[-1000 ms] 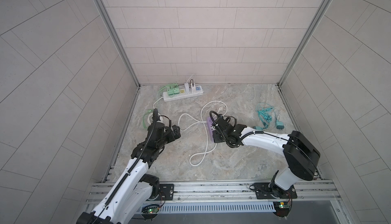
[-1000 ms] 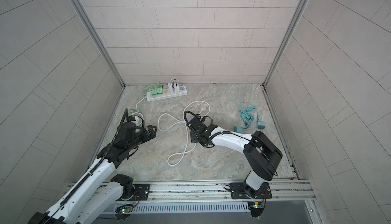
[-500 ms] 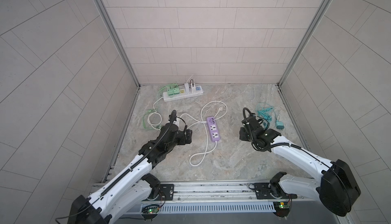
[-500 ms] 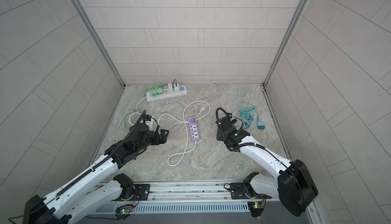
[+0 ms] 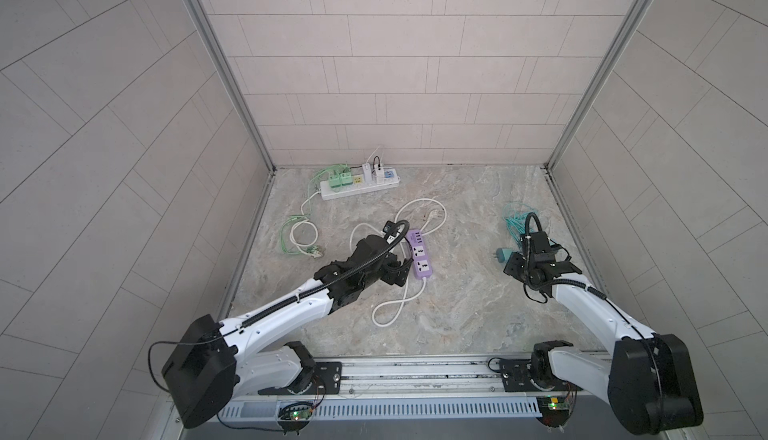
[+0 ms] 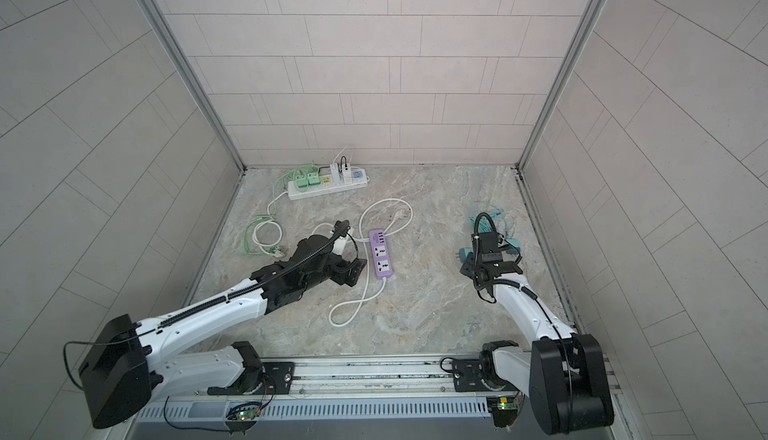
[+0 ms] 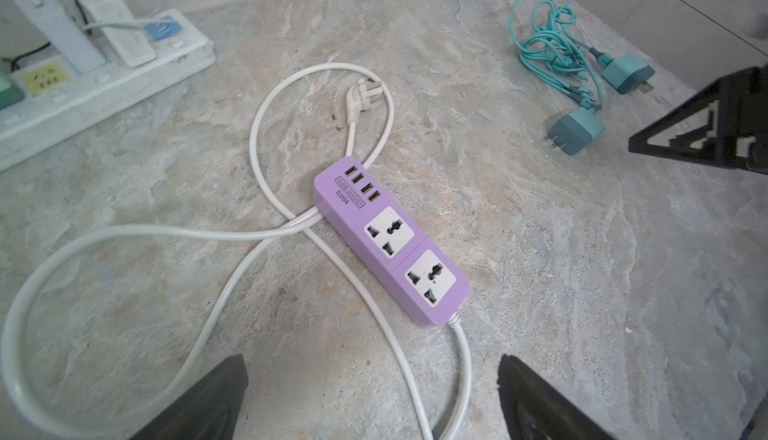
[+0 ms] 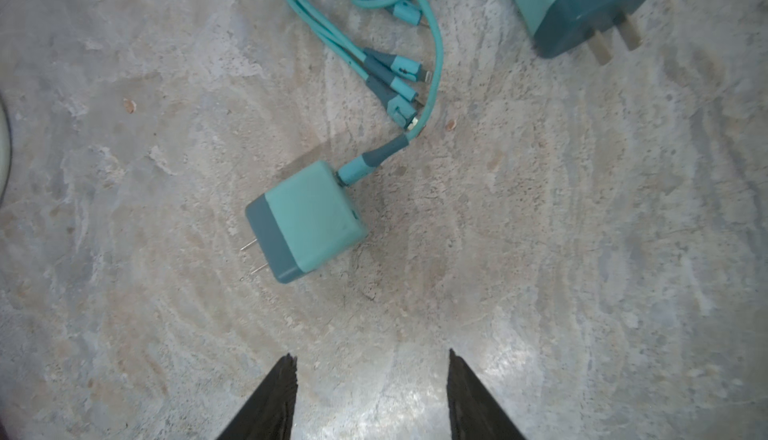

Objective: Insert the plug
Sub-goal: 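Grasp the teal charger with the right gripper while the left arm reaches forward, then lift the teal charger with the right gripper and carry it toward the left gripper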

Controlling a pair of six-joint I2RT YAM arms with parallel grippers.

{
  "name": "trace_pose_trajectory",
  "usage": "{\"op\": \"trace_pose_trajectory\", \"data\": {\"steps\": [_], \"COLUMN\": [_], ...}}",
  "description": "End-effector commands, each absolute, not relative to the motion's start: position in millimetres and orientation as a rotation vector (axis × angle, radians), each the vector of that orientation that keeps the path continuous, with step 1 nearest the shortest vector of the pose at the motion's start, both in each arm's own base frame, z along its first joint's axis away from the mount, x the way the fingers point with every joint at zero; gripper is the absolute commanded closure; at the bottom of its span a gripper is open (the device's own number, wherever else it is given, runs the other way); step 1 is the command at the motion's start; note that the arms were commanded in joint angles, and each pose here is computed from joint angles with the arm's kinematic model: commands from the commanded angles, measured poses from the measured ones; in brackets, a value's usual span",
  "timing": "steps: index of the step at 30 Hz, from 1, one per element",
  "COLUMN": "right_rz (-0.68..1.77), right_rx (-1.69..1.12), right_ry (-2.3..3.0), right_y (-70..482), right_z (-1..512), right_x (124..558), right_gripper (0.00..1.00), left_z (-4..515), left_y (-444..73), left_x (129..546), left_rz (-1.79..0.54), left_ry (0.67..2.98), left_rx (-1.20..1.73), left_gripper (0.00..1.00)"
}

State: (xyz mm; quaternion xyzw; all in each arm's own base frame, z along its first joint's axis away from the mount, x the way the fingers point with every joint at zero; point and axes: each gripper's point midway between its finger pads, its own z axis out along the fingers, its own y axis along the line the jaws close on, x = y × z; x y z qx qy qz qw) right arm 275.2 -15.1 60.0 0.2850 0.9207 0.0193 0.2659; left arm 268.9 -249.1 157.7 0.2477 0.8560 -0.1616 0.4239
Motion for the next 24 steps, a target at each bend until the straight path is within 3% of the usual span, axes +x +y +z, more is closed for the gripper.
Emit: {"op": "trace_pose_trajectory", "data": {"steps": [1,13,24], "right_rz": [0.127,0.467,0.562], "right_rx": [0.802,0.892,0.922], "right_ry": [2.471,2.503,2.437], "right_y": [-18.7,1.9,6.6], "right_z": [58.4,40.4,47.6], "right_x": [294.9,350.9,362.5], "right_gripper": [0.43,0.44,0.41], "left_z": [176.8,169.5,164.1], "left_y": [-266.1,-259.4,-255.8], "left_x": [279.4,271.7,275.4], "left_rz": [-0.354,-0.335,-0.272], "left_ry": [2.02,1.971,1.999], "left_rx": [0.728,0.683,0.696], "left_gripper": [0.0,0.0,0.0]}}
